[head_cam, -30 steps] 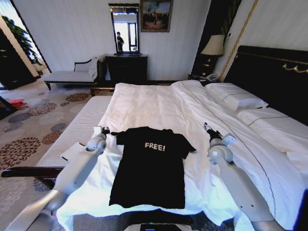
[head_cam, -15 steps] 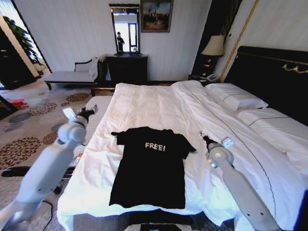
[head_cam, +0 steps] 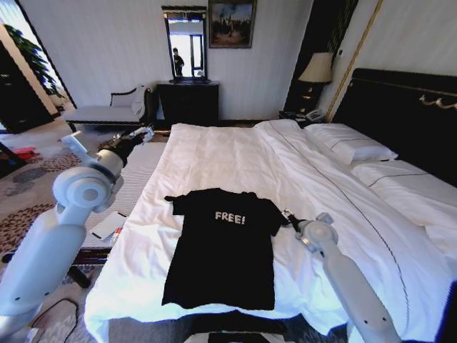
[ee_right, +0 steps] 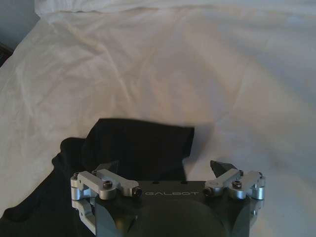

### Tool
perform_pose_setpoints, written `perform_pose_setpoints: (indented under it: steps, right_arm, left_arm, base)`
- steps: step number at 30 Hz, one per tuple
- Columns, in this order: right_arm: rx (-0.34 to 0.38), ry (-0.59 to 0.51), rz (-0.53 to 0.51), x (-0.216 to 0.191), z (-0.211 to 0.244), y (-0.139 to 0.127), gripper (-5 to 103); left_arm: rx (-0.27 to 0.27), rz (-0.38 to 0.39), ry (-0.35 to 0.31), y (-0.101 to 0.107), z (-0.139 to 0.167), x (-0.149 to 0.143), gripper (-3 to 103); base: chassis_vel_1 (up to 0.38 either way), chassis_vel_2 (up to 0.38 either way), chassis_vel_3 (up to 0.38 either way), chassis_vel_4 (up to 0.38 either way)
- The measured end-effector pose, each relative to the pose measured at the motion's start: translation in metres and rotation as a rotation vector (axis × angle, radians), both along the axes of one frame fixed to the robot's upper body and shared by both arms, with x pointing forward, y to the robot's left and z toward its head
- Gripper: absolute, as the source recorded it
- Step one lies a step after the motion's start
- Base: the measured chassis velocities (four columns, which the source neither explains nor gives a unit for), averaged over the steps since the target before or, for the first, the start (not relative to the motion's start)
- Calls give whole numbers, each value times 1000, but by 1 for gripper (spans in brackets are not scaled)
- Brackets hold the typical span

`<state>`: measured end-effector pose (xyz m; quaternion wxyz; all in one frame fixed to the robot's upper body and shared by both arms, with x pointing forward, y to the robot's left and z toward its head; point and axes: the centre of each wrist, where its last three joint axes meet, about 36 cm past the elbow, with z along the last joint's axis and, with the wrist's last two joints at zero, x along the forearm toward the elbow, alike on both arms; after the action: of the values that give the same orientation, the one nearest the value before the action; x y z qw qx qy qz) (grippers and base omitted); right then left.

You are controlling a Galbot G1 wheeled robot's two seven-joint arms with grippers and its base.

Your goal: Fold the clothes on the bed.

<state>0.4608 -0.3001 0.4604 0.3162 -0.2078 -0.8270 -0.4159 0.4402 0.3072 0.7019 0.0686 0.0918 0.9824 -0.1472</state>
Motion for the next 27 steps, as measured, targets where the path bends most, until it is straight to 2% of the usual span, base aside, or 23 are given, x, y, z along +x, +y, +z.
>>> perform_pose_setpoints:
  steps: [7, 9, 13, 15, 19, 20, 21, 22, 23, 24, 27]
  right_arm:
    - [32, -2, -29, 5, -6, 4, 100]
    - [37, -3, -35, 6, -7, 4, 103]
    - [61, 4, -42, 4, -7, 5, 85]
    - [59, 7, -42, 3, -8, 5, 85]
    - [38, 16, -50, 3, -12, 2, 63]
    - [38, 16, -50, 3, -12, 2, 63]
    - [25, 19, -56, 4, -14, 0, 57]
    - [16, 19, -59, 6, -14, -1, 57]
    - [5, 19, -63, 7, -15, -3, 51]
    - [5, 19, -63, 7, -15, -3, 51]
    - [-14, 12, -73, 8, -14, -4, 35]
  left_arm:
    - [-23, -4, 8, -6, -6, -4, 100]
    - [-29, -7, 9, -7, -6, -3, 100]
    - [-30, -5, 13, -8, -8, 1, 100]
    - [-30, -4, 13, -8, -8, 2, 100]
    - [-34, -6, 12, -6, -9, 6, 100]
    - [-34, -6, 12, -6, -9, 6, 100]
    - [-34, -6, 11, -6, -10, 7, 100]
    - [-34, -6, 10, -6, -10, 7, 100]
    - [-35, -4, 11, -5, -11, 8, 100]
    - [-35, -4, 11, -5, -11, 8, 100]
    - [-39, -2, 14, -4, -13, 8, 100]
  base:
    - [0, 0, 0, 0]
    - [0, 0, 0, 0]
    - [0, 0, 0, 0]
    - [0, 0, 0, 0]
    - [0, 0, 0, 0]
    - [0, 0, 0, 0]
    - [0, 0, 0, 0]
    - [0, 0, 0, 0]
    - [0, 0, 0, 0]
    - [0, 0, 0, 0]
    - [0, 0, 0, 0]
